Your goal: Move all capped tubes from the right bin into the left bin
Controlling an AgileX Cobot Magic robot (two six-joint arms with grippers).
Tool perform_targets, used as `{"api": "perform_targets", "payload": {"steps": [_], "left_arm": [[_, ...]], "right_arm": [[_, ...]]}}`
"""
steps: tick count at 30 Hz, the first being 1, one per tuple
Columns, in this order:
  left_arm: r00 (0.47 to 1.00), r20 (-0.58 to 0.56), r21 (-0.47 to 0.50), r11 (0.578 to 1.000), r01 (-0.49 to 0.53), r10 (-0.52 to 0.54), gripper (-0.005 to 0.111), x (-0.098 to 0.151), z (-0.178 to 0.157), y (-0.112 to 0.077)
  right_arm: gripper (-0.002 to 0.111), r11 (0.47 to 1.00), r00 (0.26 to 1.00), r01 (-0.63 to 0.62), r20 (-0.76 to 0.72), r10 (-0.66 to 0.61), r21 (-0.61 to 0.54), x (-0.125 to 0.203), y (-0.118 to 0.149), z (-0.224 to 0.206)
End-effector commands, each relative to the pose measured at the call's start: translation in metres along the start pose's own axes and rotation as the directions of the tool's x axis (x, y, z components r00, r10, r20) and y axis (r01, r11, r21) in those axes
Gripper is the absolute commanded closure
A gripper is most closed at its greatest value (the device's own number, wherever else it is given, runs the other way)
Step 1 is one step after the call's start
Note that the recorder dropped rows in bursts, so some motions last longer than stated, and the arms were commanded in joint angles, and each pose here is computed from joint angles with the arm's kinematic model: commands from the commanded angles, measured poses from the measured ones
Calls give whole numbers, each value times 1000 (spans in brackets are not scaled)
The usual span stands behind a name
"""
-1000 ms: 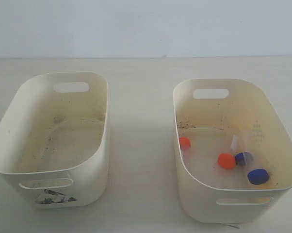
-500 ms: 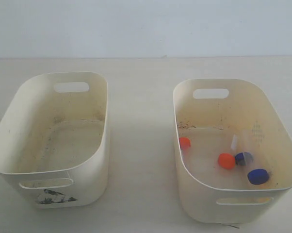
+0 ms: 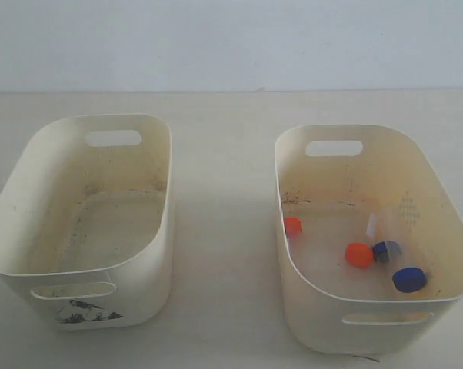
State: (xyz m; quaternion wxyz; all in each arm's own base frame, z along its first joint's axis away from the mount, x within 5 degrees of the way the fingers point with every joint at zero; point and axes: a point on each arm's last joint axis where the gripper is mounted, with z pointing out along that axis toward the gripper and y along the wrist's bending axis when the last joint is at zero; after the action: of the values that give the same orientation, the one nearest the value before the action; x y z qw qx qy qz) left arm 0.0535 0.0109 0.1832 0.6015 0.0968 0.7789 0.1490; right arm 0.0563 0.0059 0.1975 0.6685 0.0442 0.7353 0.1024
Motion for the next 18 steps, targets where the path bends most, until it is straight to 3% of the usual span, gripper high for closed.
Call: {"api": "perform_targets", "payload": {"steps": [1,6,8,13,18], "left_arm": [[1000,5,-2,1000,9,-9,102,-1,0,0],[1000,5,-2,1000,9,-9,102,-1,0,0],[1000,5,-2,1000,9,-9,102,-1,0,0],[1000,5,-2,1000,9,-9,102,-1,0,0],[1000,5,-2,1000,9,-9,102,-1,0,0]], "right_arm": [[109,1000,966,8,260,-3,-20,-24,2,-4],[109,999,853,35,522,-14,-31,-47,4,-14],[109,998,827,66,559,-49,-11,-51,4,-16],[109,980,901,197,389,-192,28,-79,14,-21],[109,986,981,163,108,-161,-14,-111,25,-1]]}}
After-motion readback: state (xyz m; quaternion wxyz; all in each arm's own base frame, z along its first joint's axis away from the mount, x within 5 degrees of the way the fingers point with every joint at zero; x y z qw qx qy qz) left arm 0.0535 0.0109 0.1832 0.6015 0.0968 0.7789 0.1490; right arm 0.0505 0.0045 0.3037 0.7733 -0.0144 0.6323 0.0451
